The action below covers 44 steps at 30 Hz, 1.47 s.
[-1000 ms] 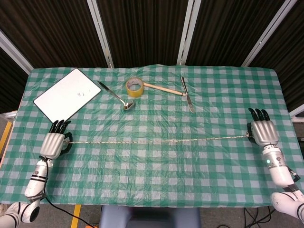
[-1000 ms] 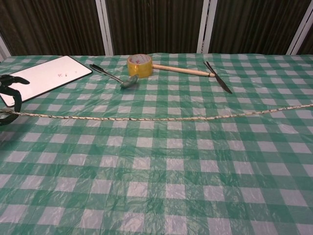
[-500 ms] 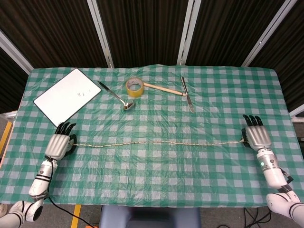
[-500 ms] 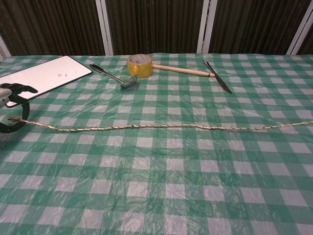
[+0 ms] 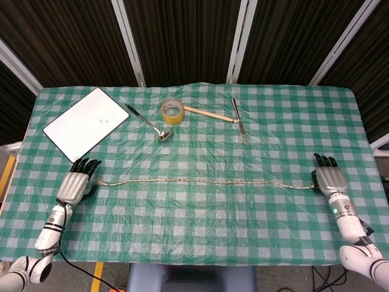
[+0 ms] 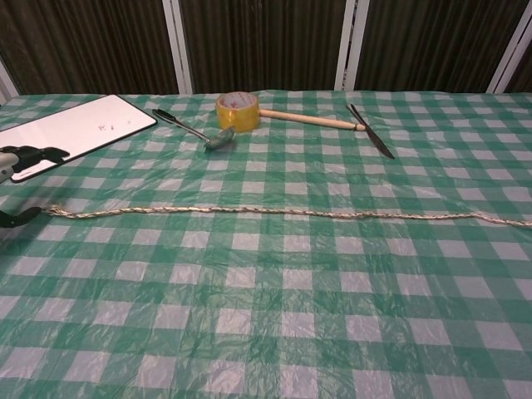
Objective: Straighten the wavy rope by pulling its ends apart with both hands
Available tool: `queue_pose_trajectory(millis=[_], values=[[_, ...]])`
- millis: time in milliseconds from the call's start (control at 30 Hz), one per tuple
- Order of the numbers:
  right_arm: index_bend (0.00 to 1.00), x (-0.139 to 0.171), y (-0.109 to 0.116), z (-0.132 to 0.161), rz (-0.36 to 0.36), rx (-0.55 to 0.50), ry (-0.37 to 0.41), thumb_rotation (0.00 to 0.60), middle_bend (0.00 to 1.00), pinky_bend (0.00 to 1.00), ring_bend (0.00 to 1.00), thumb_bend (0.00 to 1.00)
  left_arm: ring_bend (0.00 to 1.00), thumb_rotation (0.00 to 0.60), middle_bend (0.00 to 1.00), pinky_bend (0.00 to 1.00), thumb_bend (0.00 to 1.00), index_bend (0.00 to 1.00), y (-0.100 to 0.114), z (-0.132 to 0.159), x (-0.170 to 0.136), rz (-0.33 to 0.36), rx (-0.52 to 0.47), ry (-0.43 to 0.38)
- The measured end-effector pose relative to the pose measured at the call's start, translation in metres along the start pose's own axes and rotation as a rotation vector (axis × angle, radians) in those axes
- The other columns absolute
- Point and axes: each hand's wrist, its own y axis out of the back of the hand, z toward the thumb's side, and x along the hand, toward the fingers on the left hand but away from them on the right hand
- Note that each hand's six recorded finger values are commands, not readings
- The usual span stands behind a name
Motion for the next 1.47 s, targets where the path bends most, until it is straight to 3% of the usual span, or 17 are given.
queue_pose_trajectory(millis=[167,333,467,567,767,900,1000,1100,1200,1300,1467], values=[[0.00,0.005,0.001,-0.004,0.018,0.003,-0.015,0.600,0.00,0.00,0.00,0.30,0.00,0.600,0.07,0.04,0.41,0.00,0.006,-0.002,-0.005,0.015,-0.021,0.004],[0.00,0.010,0.003,-0.009,0.023,-0.007,-0.031,0.600,0.00,0.00,0.00,0.27,0.00,0.600,0.07,0.04,0.41,0.00,0.009,-0.005,-0.010,0.015,-0.022,0.007],[0.00,0.012,0.003,-0.011,0.031,-0.022,-0.032,0.600,0.00,0.00,0.00,0.27,0.00,0.600,0.01,0.04,0.41,0.00,0.012,-0.004,-0.015,0.017,-0.039,0.006],[0.00,0.022,0.012,-0.013,-0.011,-0.040,-0.023,0.600,0.00,0.00,0.00,0.27,0.00,0.600,0.00,0.04,0.40,0.00,0.024,-0.001,-0.026,0.041,-0.080,-0.010],[0.00,0.070,0.042,-0.014,-0.203,-0.089,0.008,0.600,0.00,0.00,0.00,0.27,0.00,0.600,0.00,0.00,0.41,0.00,0.054,0.007,-0.065,0.070,-0.118,-0.028],[0.00,0.127,0.054,-0.017,-0.350,-0.117,0.020,0.600,0.00,0.00,0.00,0.27,0.00,0.600,0.00,0.00,0.41,0.00,0.077,0.009,-0.107,0.098,-0.106,0.014],[0.00,0.170,0.052,-0.011,-0.400,-0.117,0.049,0.600,0.00,0.00,0.00,0.27,0.00,0.600,0.00,0.00,0.42,0.00,0.088,0.001,-0.139,0.132,-0.085,0.074],[0.00,0.200,0.054,-0.004,-0.441,-0.111,0.092,0.600,0.00,0.00,0.00,0.27,0.00,0.600,0.00,0.00,0.42,0.00,0.092,-0.008,-0.155,0.139,-0.026,0.104],[0.00,0.217,0.054,-0.008,-0.447,-0.119,0.092,0.600,0.00,0.00,0.00,0.27,0.00,0.600,0.00,0.00,0.42,0.00,0.095,-0.011,-0.156,0.148,-0.028,0.103],[0.00,0.219,0.054,-0.015,-0.434,-0.136,0.078,0.600,0.00,0.00,0.00,0.27,0.00,0.600,0.00,0.00,0.42,0.00,0.100,-0.013,-0.157,0.169,-0.034,0.102],[0.00,0.217,0.051,-0.018,-0.408,-0.132,0.073,0.600,0.00,0.00,0.00,0.27,0.00,0.600,0.00,0.00,0.42,0.00,0.095,-0.013,-0.154,0.146,-0.023,0.102]])
